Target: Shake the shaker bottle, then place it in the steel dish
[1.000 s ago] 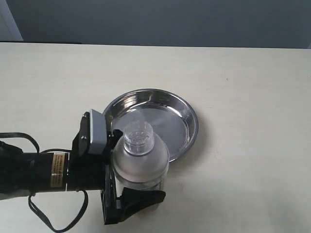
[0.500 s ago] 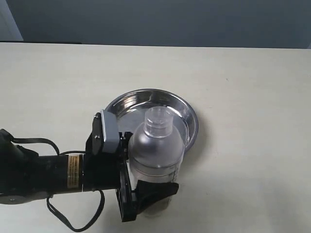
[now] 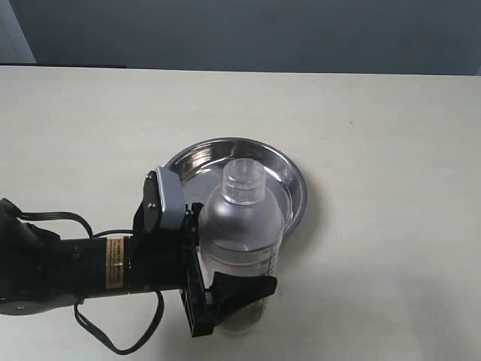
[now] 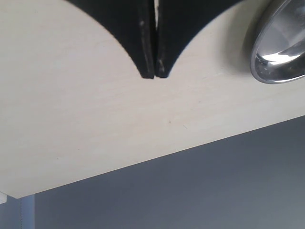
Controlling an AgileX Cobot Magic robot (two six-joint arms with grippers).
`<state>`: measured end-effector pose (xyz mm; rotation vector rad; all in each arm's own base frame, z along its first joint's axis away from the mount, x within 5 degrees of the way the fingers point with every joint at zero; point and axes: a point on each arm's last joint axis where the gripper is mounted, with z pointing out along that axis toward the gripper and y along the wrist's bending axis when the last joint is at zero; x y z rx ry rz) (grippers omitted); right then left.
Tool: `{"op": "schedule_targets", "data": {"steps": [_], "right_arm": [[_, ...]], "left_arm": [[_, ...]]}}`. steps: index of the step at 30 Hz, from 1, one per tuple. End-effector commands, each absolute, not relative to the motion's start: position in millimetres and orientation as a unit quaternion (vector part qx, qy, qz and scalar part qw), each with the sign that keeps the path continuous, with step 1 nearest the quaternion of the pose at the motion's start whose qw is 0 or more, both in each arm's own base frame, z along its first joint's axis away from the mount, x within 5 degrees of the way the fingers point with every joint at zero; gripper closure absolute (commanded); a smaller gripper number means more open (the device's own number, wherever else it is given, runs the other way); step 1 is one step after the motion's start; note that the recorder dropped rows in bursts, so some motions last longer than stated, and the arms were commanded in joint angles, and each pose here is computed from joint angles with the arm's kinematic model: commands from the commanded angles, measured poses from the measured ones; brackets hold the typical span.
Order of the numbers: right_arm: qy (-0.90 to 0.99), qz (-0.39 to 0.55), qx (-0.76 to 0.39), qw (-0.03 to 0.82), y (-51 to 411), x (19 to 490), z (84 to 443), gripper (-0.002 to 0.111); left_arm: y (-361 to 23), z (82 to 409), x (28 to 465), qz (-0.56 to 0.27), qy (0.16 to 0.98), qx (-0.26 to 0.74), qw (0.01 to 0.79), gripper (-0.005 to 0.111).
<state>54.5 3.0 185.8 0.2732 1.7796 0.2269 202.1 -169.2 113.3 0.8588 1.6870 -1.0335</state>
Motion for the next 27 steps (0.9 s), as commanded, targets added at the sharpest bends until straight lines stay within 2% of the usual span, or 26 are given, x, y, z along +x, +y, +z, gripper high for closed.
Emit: {"op": "schedule_targets", "data": {"steps": [1, 6, 11, 14, 19, 22, 24, 26, 27], "right_arm": [[0.769, 0.098, 0.116, 0.621, 3, 55, 186, 0.109], [0.769, 0.098, 0.116, 0.621, 3, 55, 186, 0.109], [0.769, 0.098, 0.116, 0.621, 3, 55, 186, 0.109], [0.769, 0.098, 0.116, 0.621, 3, 55, 186, 0.109], [0.769, 0.098, 0.116, 0.621, 3, 55, 186, 0.109], [0.769, 0.098, 0.116, 0.621, 3, 55, 186, 0.109], [0.769, 0.098, 0.116, 0.621, 3, 55, 186, 0.109], [0.769, 0.098, 0.116, 0.621, 3, 55, 186, 0.109], [0.769, 0.098, 0.116, 0.621, 3, 55, 186, 0.109]], "left_arm": [[-170, 115, 199, -0.41, 0.693, 0.362, 0.469, 0.106], [-171, 122, 198, -0.397, 0.669, 0.394, 0.489, 0.106], [-170, 130, 200, -0.397, 0.667, 0.381, 0.502, 0.106], [-168, 148, 201, -0.392, 0.65, 0.373, 0.534, 0.106], [-160, 195, 216, -0.338, 0.64, 0.314, 0.615, 0.106], [-164, 260, 222, -0.306, 0.571, 0.349, 0.677, 0.106], [-160, 308, 225, -0.244, 0.561, 0.367, 0.701, 0.106], [-151, 332, 231, -0.2, 0.594, 0.332, 0.705, 0.106], [-148, 332, 237, -0.197, 0.622, 0.3, 0.696, 0.106]]}}
